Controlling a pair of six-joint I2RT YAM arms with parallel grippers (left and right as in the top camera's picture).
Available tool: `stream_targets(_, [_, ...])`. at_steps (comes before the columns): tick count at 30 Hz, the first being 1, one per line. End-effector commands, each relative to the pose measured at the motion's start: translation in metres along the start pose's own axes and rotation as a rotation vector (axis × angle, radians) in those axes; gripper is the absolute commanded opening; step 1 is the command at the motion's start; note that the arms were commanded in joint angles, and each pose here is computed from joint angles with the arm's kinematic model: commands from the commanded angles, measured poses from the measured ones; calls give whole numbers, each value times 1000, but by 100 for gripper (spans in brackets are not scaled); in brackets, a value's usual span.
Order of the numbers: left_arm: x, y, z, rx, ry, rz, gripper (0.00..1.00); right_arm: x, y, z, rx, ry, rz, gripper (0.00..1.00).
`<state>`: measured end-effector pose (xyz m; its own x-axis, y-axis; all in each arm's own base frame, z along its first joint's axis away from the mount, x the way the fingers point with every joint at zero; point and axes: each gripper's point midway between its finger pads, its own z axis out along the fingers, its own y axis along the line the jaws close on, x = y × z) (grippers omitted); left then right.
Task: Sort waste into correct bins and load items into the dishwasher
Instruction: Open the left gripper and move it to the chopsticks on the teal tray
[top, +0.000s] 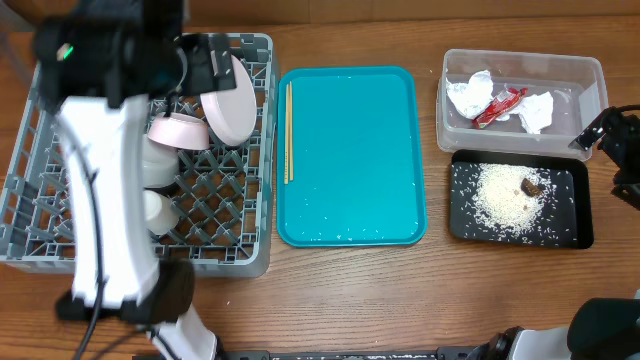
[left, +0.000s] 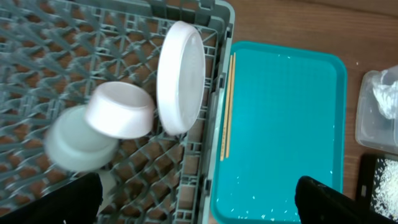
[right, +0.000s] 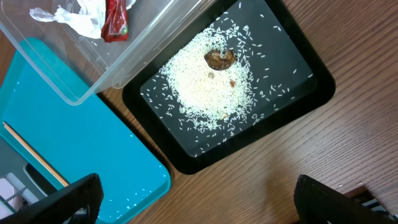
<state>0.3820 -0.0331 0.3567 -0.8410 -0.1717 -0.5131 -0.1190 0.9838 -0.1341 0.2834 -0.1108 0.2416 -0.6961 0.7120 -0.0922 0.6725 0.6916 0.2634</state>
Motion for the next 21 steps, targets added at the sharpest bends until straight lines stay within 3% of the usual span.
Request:
stream_targets(1, [27,19,-24,-66,5,28,100,-1,2,-9,-6,-37,-10,100])
stream_targets(8, [111,54,-33,-183,130,-9,100,-1,2,-9,-6,-37,-10,100])
stream_targets(13, [164,72,-45,-228,144,-67,100,-1,2,-9,-6,-37,-9,100])
stream_targets(17, [180,84,-56,-262,81,-114,100,-1,2,-9,-6,-38,-10,100])
stream_targets(21, [172,80,-63,-219,-10,-126,100,-1,2,-9,-6,-38,-10,100])
